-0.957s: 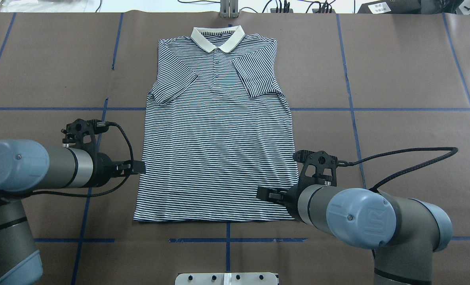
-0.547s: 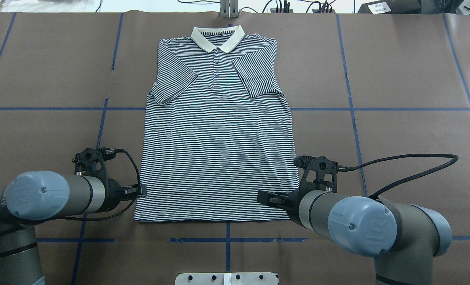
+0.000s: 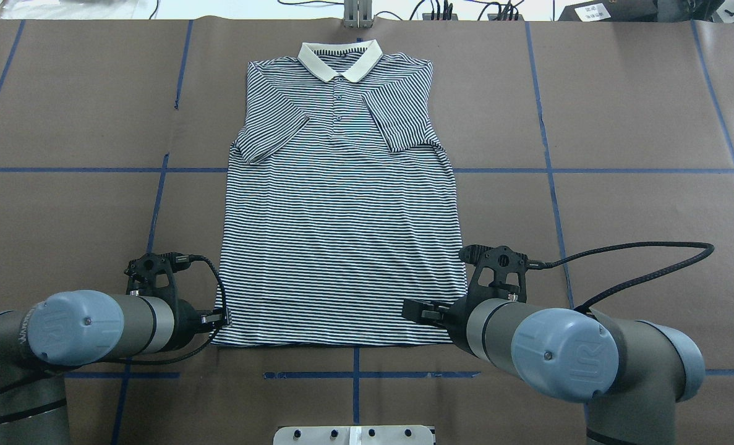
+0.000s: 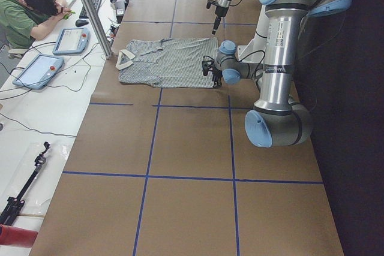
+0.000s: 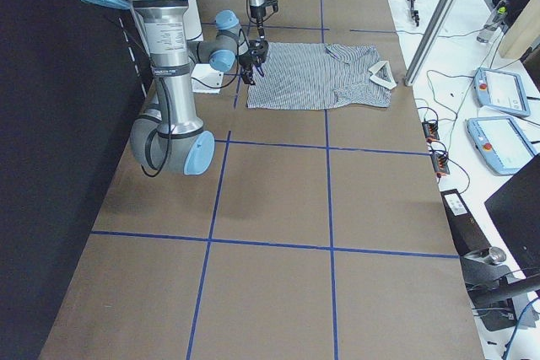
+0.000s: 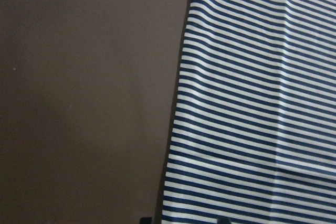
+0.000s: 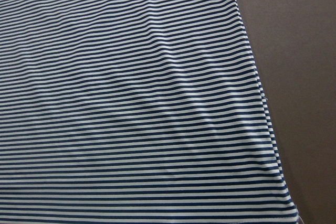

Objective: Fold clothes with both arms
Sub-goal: 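Close both grippers on the hem corners nearest the robot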

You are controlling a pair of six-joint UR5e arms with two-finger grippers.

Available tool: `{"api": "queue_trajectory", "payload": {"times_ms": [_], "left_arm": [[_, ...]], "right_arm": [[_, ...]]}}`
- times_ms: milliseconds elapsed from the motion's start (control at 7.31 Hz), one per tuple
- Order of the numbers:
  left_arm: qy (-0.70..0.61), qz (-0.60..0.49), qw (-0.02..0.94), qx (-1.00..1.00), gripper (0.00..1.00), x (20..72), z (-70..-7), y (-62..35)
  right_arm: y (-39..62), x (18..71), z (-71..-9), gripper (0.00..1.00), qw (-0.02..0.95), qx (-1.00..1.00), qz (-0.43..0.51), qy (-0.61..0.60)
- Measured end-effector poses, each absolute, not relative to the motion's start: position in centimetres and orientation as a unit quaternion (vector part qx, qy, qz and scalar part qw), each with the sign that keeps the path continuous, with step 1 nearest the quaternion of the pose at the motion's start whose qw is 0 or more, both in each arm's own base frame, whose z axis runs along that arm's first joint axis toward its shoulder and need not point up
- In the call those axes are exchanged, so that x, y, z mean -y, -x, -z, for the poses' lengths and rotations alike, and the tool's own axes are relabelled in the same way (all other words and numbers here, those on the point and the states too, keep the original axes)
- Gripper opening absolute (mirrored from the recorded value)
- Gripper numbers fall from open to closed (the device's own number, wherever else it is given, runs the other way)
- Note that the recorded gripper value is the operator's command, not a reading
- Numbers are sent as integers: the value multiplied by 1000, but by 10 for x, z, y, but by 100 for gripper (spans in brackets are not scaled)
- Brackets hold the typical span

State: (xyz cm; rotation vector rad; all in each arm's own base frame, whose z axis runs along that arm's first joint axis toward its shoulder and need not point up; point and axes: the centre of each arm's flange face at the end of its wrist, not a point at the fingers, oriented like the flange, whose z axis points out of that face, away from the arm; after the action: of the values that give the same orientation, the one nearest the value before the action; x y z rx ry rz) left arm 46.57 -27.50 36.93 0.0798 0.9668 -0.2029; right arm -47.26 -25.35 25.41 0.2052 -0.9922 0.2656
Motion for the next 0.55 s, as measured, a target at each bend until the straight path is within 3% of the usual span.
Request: {"api": "queue_trajectory", "payload": {"times_ms": [410,547], "left_arm": [[-37,96,883,-458,37,274,-376,-470],[-35,94,884,-457,24,272,-377,-471]], "right_arm": [[473,253,-254,100,866,474,-126,-98],[473,253,-255,100,866,474,-126,-98]]}}
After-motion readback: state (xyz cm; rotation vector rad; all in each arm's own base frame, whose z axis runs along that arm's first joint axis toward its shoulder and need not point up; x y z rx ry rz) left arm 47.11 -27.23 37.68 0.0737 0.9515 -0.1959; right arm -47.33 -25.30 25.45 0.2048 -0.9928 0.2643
